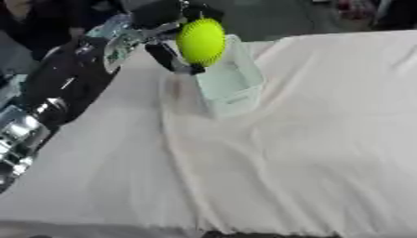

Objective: Pick up objects on the table and place them in the box.

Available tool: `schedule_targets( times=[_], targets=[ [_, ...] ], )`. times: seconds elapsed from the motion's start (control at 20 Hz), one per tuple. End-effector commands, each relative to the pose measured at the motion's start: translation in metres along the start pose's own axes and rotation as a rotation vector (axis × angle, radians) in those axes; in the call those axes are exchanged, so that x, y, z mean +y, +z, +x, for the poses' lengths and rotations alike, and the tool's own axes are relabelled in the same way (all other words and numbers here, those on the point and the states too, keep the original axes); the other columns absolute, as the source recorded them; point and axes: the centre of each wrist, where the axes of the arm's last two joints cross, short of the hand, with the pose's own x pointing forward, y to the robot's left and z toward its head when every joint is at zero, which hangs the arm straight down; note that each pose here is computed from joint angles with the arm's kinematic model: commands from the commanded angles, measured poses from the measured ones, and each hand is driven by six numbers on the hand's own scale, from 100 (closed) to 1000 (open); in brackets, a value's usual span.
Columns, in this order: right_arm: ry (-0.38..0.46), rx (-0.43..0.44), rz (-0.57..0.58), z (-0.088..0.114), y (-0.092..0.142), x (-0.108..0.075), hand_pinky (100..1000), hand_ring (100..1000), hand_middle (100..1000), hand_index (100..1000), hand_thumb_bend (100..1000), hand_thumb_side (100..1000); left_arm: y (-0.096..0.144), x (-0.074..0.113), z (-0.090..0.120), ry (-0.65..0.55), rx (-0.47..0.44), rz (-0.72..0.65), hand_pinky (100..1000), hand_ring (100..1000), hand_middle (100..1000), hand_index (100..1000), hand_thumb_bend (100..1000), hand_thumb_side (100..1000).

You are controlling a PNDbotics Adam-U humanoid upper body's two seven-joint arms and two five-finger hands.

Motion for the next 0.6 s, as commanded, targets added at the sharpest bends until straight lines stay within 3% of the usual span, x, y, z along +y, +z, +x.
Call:
schedule_targets(
  times=[0.05,0.35,0.6],
  targets=[
    [-0.005,-0.013,0.030,0.005,-0.009,0.002,200,477,538,806,100,1000,-0.004,0.021,-0.007,-0.041,-0.010,0.077,100,100,117,418,100,617],
    [-0.021,-0.019,0.048,0.002,-0.015,0.005,198,477,539,810,100,1000,-0.010,0.031,-0.008,-0.091,-0.039,0.139,100,100,134,433,100,623],
    [-0.028,-0.029,0.059,0.002,-0.020,0.007,198,476,539,812,100,1000,-0.014,0.027,-0.007,-0.090,-0.051,0.156,100,100,199,464,100,619]
  ],
)
